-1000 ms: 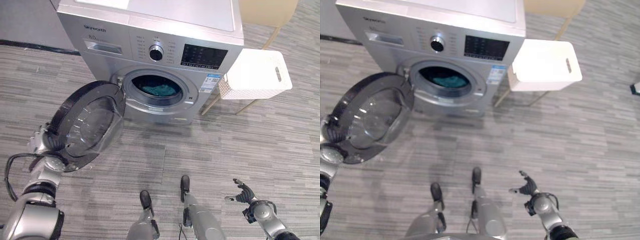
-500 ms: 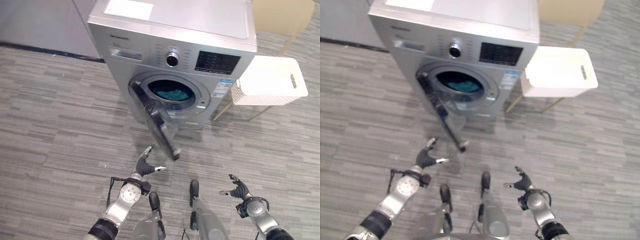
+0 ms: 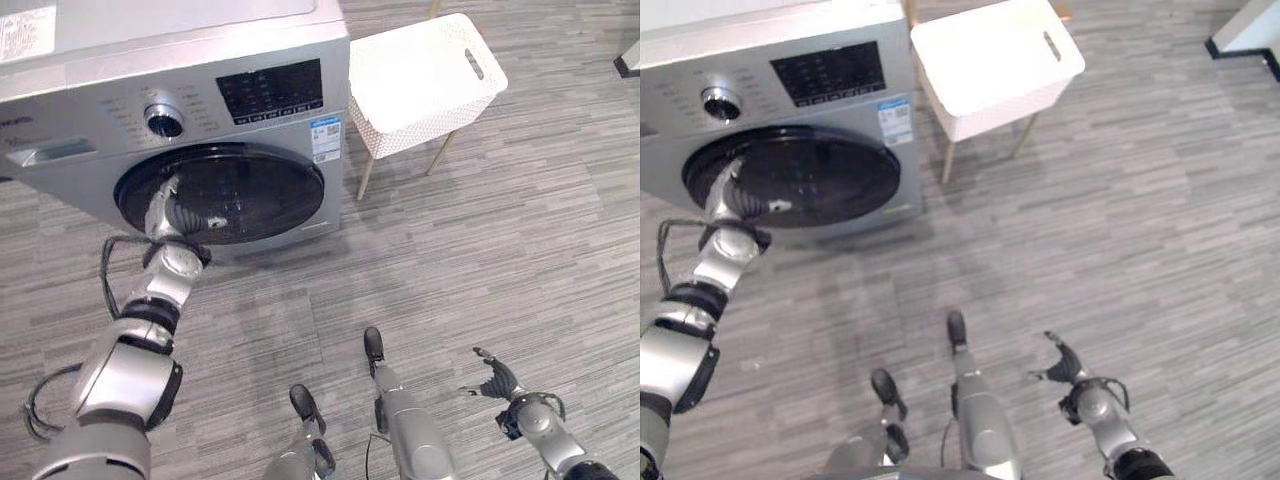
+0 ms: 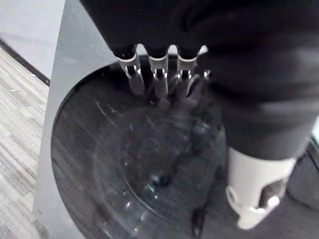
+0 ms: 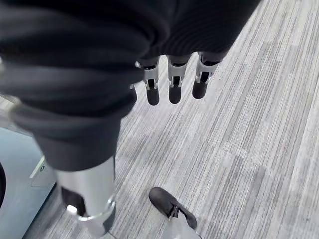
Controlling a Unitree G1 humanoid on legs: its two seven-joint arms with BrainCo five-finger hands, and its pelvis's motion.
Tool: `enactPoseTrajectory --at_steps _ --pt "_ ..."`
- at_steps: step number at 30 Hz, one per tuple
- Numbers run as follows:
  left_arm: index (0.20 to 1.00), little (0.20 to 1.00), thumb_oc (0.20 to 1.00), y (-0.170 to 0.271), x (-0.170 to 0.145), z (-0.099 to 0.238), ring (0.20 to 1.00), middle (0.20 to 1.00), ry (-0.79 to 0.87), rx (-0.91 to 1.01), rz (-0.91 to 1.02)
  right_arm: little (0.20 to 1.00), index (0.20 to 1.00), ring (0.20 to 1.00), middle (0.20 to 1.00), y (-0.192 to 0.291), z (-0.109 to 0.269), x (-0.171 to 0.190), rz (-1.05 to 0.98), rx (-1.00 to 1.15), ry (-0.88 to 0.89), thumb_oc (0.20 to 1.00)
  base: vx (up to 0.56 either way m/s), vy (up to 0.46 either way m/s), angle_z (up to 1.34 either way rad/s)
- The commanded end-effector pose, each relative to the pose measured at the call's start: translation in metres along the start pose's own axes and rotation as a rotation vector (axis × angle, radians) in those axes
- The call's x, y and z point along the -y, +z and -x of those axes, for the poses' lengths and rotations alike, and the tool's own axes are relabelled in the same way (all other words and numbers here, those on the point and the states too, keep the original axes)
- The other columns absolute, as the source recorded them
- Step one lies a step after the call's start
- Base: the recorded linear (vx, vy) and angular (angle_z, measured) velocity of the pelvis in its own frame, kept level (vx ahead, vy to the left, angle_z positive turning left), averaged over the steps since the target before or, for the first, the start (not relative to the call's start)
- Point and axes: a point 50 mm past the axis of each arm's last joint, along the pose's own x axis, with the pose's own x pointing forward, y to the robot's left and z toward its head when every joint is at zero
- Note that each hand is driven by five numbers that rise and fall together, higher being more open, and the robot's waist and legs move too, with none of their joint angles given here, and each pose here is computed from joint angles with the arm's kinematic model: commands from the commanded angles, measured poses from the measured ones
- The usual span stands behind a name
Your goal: Grab the laundry basket,head to the washer,open it,put in the laundry and shut it.
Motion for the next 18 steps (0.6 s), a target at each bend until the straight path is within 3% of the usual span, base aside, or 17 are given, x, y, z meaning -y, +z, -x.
enactPoseTrajectory --at_steps 1,4,5,6,12,18 --pt "1.000 1.000 1.000 0.002 0.019 0.012 1.000 1.000 -0.018 0.060 0.105 1.000 1.000 1.000 1.000 0.003 -0.002 0.010 -0.061 0.026 -0.066 1.000 -0.01 -0.042 0.14" --pt "1.000 1.000 1.000 -0.017 0.059 0.044 1.000 1.000 -0.116 0.029 0.228 1.000 1.000 1.000 1.000 -0.001 -0.002 0.004 -0.087 -0.003 -0.066 1.000 0.00 -0.045 0.40" --pt "1.000 1.000 1.000 -0.017 0.059 0.044 1.000 1.000 -0.116 0.029 0.228 1.000 1.000 1.000 1.000 -0.001 -0.002 0.004 -0.087 -0.003 -0.066 1.000 0.04 -0.095 0.53" --pt "1.000 1.000 1.000 -0.044 0.095 0.087 1.000 1.000 -0.224 -0.048 0.349 1.000 1.000 1.000 1.000 0.002 -0.006 0.003 -0.111 -0.011 -0.082 1.000 0.03 -0.104 0.34" --pt "1.000 1.000 1.000 -0.106 0.119 0.164 1.000 1.000 -0.363 -0.269 0.410 1.000 1.000 1.000 1.000 0.008 -0.008 0.005 -0.171 -0.008 -0.110 1.000 0.03 -0.060 0.24" --pt "1.000 1.000 1.000 -0.149 0.130 0.213 1.000 1.000 -0.415 -0.499 0.438 1.000 1.000 1.000 1.000 0.004 -0.007 -0.003 -0.206 -0.031 -0.091 1.000 0.04 -0.052 0.15"
